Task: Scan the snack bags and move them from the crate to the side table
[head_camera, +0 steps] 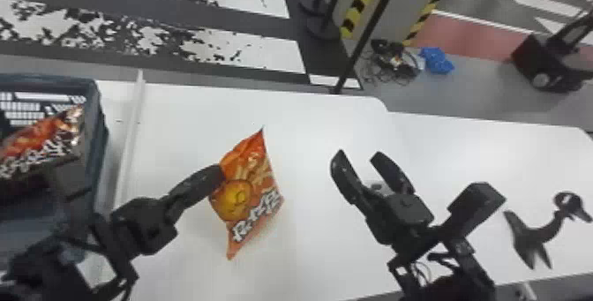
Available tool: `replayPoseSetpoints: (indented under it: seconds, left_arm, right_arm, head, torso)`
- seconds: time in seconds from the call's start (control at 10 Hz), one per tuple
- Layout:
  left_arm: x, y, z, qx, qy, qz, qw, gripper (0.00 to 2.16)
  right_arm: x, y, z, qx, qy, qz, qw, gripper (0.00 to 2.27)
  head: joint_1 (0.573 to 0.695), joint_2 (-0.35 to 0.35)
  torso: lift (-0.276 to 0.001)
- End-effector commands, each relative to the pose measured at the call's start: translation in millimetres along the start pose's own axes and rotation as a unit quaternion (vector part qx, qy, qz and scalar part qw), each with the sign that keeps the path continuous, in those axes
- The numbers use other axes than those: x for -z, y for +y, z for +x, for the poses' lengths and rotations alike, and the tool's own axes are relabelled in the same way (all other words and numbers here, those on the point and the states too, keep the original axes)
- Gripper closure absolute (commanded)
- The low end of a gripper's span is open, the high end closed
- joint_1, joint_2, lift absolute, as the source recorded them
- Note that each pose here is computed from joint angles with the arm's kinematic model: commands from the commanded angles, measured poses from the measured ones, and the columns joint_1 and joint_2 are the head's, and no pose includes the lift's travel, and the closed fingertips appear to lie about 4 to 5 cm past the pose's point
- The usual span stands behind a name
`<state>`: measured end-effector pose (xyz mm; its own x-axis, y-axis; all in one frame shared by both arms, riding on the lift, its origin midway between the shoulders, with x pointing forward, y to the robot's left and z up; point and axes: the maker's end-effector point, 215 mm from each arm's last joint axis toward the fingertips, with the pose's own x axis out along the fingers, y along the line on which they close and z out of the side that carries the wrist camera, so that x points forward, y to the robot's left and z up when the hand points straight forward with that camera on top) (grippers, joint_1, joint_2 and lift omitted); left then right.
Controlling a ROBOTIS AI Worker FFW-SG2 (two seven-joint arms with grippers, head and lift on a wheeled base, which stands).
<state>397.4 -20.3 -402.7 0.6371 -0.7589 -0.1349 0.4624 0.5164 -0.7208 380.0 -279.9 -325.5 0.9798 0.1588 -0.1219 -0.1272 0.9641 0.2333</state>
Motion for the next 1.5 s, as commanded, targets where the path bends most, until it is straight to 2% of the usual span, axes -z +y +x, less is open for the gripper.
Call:
replayPoseSetpoints:
  seconds: [0.0,0.3,0.4,0.5,0.6,0.7,0.8,1.0,1.1,1.2,1.3,1.4]
  left_arm:
    - [20,4,20,0.005,0.018,-0.010,0.9998,2.13]
    - [53,33,36,-0.030,0.061,-0.002,0.9977,2.10]
    - [52,32,38,-0.037,0.061,0.008,0.9974,1.62]
    - [46,27,40,-0.038,0.062,0.033,0.9969,0.20]
    - [39,22,43,-0.056,0.065,0.080,0.9931,0.00]
    - [34,20,40,-0.061,0.060,0.086,0.9927,0.04]
    - [20,18,26,-0.064,0.041,0.082,0.9937,0.07]
    - [-6,23,-4,-0.084,0.020,0.105,0.9907,0.07]
    - [-20,25,-27,-0.096,0.010,0.117,0.9884,0.07]
    - [-39,27,-52,-0.111,-0.001,0.141,0.9839,0.07]
    - [-59,28,-76,-0.126,-0.017,0.157,0.9795,0.07]
    - [-75,27,-98,-0.139,-0.027,0.173,0.9747,0.07]
  right_arm:
    - [-1,-3,1,-0.001,0.000,-0.003,1.000,0.19]
    - [-4,-4,1,-0.004,0.001,-0.006,1.000,0.19]
    - [-3,-5,1,-0.005,0.004,-0.009,1.000,0.19]
    - [0,-6,1,-0.006,0.011,-0.011,1.000,0.19]
    - [12,-7,0,-0.007,0.035,-0.013,0.999,0.19]
    - [25,-4,-3,-0.018,0.058,-0.021,0.998,0.19]
    - [34,3,-1,-0.030,0.073,-0.035,0.996,0.18]
    - [64,11,-7,-0.044,0.128,-0.038,0.990,0.18]
    - [79,22,-12,-0.069,0.155,-0.061,0.984,0.18]
    - [89,34,-17,-0.090,0.169,-0.080,0.978,0.18]
    - [99,36,-20,-0.093,0.185,-0.082,0.975,0.18]
    - [113,42,-24,-0.100,0.203,-0.083,0.971,0.18]
  head:
    - [0.695,-0.350]
    - [0.695,-0.350]
    - [0.695,-0.350]
    - [0.695,-0.350]
    - [0.695,-0.350]
    - [0.695,-0.350]
    - [0.695,-0.350]
    - [0.695,-0.350]
    - [0.695,-0.350]
    - [0.695,-0.345]
    - [0.695,-0.323]
    - [0.695,-0.270]
  torso:
    - [-0.087]
    - [-0.087]
    - [-0.087]
    - [-0.087]
    - [-0.087]
    - [-0.087]
    - [-0.087]
    - [-0.087]
    - [-0.087]
    - [-0.087]
    - [-0.087]
    - [-0.087]
